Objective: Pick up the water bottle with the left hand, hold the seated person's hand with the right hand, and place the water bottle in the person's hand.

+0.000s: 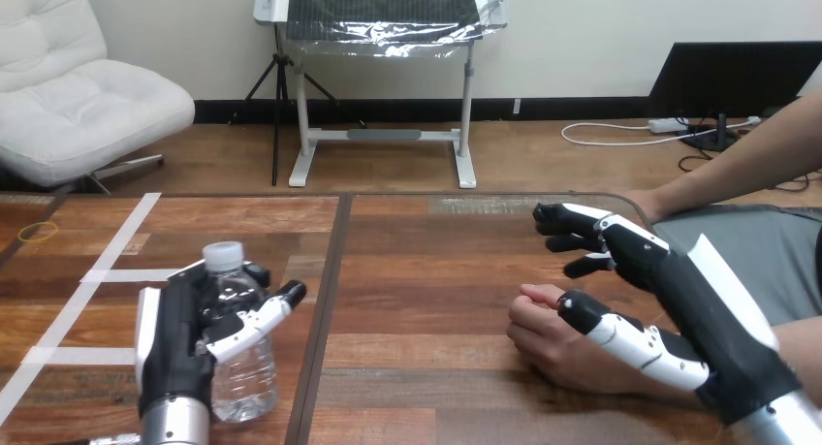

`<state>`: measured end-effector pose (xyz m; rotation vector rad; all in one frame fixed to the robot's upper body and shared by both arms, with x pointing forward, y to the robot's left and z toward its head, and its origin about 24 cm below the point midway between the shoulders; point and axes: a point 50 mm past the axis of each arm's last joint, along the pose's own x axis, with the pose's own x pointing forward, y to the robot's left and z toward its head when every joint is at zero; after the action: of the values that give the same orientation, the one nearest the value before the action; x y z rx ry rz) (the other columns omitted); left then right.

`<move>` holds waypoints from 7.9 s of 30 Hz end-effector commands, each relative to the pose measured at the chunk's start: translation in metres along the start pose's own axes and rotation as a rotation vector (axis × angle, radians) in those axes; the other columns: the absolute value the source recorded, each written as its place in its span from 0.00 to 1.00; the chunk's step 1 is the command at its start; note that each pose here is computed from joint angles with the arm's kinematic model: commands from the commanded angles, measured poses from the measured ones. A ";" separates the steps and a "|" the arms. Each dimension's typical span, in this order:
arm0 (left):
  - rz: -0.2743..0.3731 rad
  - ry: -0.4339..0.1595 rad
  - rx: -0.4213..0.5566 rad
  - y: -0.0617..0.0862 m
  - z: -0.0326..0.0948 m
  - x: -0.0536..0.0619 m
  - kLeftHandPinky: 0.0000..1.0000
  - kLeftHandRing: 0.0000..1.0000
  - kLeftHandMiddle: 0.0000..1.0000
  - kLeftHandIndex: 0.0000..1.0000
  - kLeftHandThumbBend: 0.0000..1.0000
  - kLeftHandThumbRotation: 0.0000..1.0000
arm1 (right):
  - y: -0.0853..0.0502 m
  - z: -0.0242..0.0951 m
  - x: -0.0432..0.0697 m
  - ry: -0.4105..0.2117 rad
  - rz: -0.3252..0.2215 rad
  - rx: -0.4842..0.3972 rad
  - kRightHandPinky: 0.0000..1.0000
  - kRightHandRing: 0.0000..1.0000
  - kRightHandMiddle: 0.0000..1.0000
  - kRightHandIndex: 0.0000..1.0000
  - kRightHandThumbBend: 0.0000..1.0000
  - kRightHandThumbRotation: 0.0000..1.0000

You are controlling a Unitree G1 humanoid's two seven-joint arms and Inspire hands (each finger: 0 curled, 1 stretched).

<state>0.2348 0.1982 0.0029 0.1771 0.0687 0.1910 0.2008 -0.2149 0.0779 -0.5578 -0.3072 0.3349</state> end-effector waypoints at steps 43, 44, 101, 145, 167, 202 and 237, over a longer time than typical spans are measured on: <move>-0.092 -0.986 -0.134 -0.007 0.190 -0.030 0.20 0.26 0.33 0.36 0.70 0.00 | -0.102 -0.005 0.059 0.100 -0.032 -0.533 0.67 0.86 0.88 0.87 0.92 0.59; -0.092 -0.988 -0.136 -0.007 0.191 -0.030 0.20 0.26 0.33 0.36 0.71 0.00 | -0.103 -0.006 0.059 0.108 -0.025 -0.537 0.67 0.86 0.88 0.87 0.93 0.59; -0.086 -1.023 -0.136 -0.002 0.193 -0.033 0.19 0.26 0.33 0.36 0.70 0.00 | -0.103 -0.056 0.079 0.370 0.277 -0.660 0.71 0.88 0.89 0.87 1.00 0.55; -0.084 -1.009 -0.159 0.000 0.191 -0.032 0.19 0.26 0.33 0.37 0.71 0.00 | -0.083 -0.076 0.062 0.551 0.451 -0.552 0.64 0.85 0.89 0.88 1.00 0.55; -0.100 -0.996 -0.183 0.000 0.189 -0.029 0.19 0.25 0.32 0.37 0.71 0.00 | -0.067 -0.093 0.055 0.626 0.562 -0.560 0.70 0.87 0.89 0.89 1.00 0.53; -0.092 -0.989 -0.228 0.006 0.186 -0.027 0.19 0.26 0.34 0.37 0.70 0.00 | -0.040 -0.110 0.035 0.729 0.635 -0.501 0.64 0.85 0.91 0.90 1.00 0.51; -0.062 -0.990 -0.246 0.009 0.186 -0.027 0.20 0.27 0.34 0.38 0.69 0.00 | -0.025 -0.101 0.029 0.689 0.753 -0.645 0.65 0.85 0.87 0.87 1.00 0.41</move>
<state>0.2221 0.1714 0.1770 0.0272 -0.8571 0.0279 0.2907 -0.2792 0.0456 -1.3959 0.4279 0.6197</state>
